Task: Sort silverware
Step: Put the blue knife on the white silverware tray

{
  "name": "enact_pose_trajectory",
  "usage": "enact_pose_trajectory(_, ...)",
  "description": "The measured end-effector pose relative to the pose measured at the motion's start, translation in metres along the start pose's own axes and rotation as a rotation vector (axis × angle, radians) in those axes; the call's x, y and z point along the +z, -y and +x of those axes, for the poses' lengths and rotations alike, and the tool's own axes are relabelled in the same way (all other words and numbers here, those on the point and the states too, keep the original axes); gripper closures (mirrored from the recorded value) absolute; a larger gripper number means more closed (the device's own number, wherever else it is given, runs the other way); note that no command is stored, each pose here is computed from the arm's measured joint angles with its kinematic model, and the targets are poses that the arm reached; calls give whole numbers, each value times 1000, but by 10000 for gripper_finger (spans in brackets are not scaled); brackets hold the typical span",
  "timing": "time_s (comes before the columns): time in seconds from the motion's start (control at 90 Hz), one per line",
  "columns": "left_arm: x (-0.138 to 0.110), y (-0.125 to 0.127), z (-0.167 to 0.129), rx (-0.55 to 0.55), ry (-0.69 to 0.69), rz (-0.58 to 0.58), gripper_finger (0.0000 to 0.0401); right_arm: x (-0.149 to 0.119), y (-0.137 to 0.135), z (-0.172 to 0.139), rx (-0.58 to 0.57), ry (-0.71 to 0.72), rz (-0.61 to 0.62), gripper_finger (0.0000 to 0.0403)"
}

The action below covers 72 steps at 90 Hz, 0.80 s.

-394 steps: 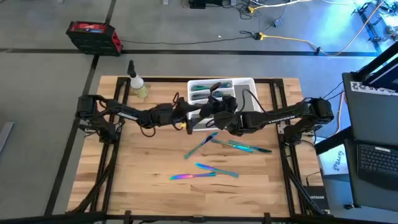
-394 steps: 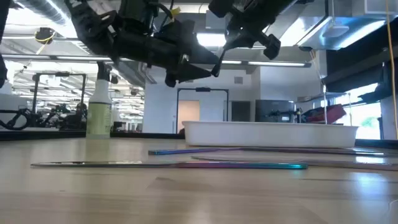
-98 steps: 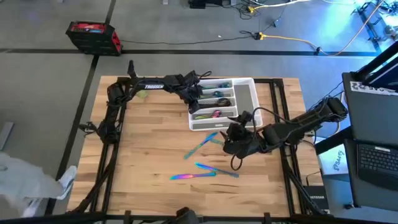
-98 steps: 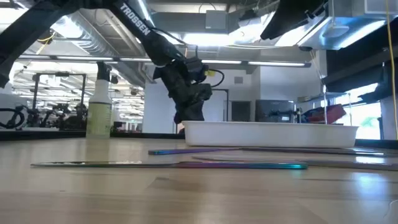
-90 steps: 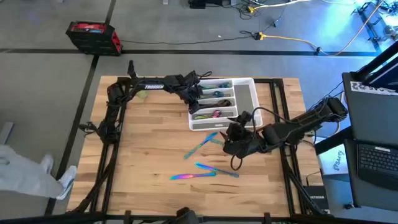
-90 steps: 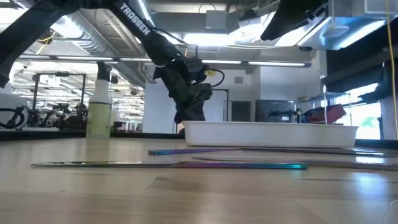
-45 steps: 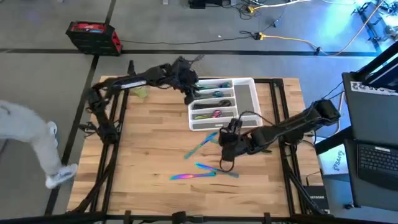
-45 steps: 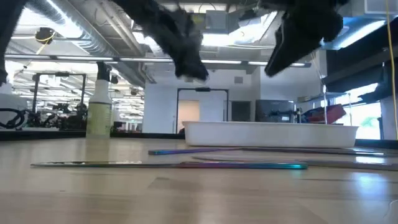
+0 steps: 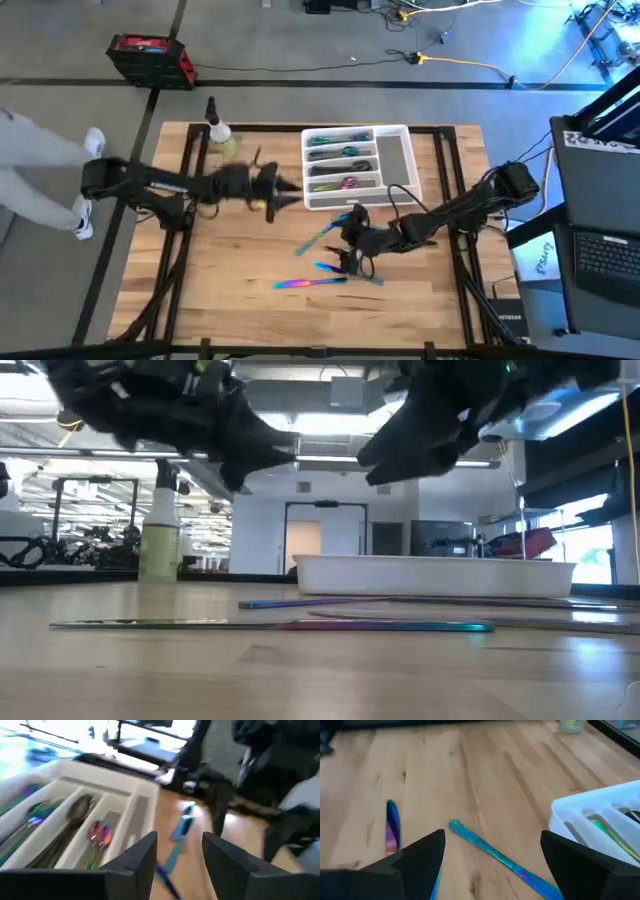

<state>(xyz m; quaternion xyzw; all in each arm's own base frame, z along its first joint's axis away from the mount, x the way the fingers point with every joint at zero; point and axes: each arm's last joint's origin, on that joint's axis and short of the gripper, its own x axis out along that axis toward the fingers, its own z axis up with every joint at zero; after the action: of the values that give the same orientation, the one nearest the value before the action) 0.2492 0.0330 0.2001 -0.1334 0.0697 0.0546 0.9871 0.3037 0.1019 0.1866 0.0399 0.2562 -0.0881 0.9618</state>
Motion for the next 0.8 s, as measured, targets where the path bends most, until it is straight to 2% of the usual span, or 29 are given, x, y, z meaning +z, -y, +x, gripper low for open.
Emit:
enact_pose_trajectory(0.1,-24,18,7,90,-64,47,258,-7,2,1,44,12,-73,91)
enact_pose_trajectory(0.167,-37,26,14,92,-118,67,258,-8,8,4,73,-26,-126,91)
enact_pose_trajectory(0.233,-47,32,23,77,-162,77,258,-2,20,10,100,-66,-115,91)
enact_pose_trajectory(0.311,-64,36,29,80,-224,45,258,6,33,22,119,-90,-122,91)
enact_pose_trajectory(0.389,-77,42,32,86,-243,21,258,8,41,35,143,-117,-184,91)
enact_pose_trajectory(0.489,-78,55,32,114,-171,44,258,11,44,51,206,-127,-292,91)
enact_pose_trajectory(0.633,-81,61,29,199,-151,116,258,2,39,72,240,-184,-442,91)
enact_pose_trajectory(0.711,-80,64,29,168,-155,138,258,0,37,80,240,-202,-442,91)
enact_pose_trajectory(0.8,-83,67,28,109,-183,138,258,-6,37,89,239,-241,-377,91)
